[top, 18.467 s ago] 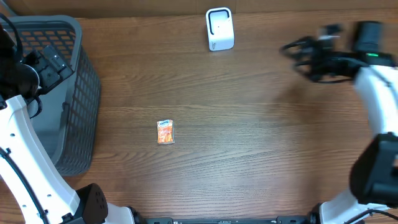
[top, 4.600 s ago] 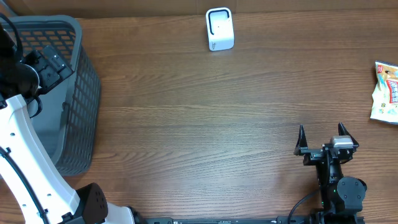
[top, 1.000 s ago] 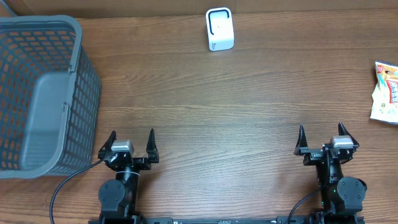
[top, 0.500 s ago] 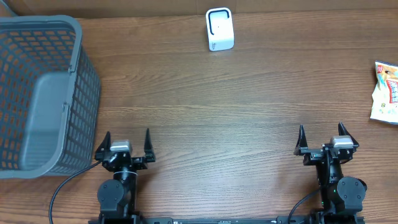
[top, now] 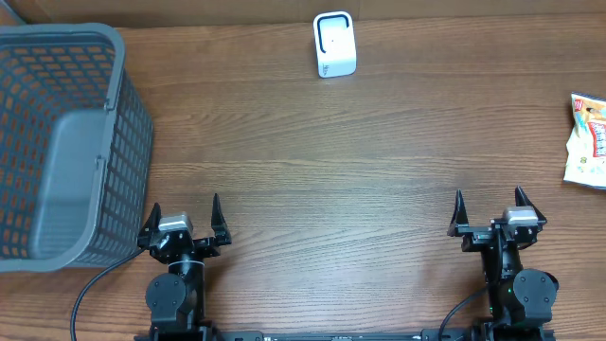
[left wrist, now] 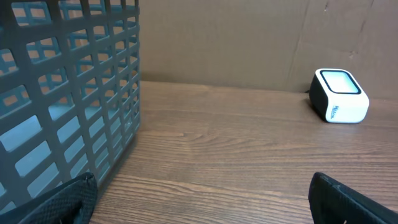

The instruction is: Scan the item barcode

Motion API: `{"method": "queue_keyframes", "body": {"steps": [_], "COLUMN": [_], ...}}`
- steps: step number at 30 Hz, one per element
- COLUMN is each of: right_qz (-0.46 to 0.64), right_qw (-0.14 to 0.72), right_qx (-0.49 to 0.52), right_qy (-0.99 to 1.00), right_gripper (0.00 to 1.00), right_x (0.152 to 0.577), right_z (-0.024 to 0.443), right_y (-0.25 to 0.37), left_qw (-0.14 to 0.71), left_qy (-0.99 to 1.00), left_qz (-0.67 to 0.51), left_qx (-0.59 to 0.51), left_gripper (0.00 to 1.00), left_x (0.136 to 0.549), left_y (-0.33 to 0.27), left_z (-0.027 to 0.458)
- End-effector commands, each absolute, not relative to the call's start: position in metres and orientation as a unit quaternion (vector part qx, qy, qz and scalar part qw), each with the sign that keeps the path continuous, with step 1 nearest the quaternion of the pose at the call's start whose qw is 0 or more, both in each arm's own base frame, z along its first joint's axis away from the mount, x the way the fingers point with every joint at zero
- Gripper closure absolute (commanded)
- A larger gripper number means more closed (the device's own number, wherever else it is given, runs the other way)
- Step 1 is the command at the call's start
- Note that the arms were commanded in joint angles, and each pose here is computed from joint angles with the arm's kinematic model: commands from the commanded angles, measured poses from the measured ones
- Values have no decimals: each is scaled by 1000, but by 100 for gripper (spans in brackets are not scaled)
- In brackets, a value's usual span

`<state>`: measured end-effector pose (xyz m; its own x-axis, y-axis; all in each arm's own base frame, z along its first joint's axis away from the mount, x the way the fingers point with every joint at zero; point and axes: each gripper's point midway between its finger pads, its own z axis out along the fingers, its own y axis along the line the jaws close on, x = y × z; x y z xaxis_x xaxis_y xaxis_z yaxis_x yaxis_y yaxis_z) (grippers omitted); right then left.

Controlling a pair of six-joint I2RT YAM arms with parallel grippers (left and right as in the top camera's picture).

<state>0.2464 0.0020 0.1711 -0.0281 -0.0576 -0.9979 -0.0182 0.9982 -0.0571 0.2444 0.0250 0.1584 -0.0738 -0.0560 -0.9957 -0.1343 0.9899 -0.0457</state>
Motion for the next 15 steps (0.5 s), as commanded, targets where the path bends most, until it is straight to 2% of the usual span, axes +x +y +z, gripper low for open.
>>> {"method": "queue_keyframes", "body": {"steps": [1, 15], "right_qz": [-15, -15], "right_qw": [698, 698], "right_qx": [-26, -26], "right_qy": [715, 715], "right_gripper": [0, 0], "right_x": [246, 246], "right_z": [170, 170], "right_y": [2, 2], "left_qw": [680, 681], "left_qy": [729, 729], "left_qz": [29, 21], "left_qx": [-79, -67], "left_gripper": [0, 0], "left_x": [244, 245], "left_y": [29, 24], "left_z": [157, 158]}}
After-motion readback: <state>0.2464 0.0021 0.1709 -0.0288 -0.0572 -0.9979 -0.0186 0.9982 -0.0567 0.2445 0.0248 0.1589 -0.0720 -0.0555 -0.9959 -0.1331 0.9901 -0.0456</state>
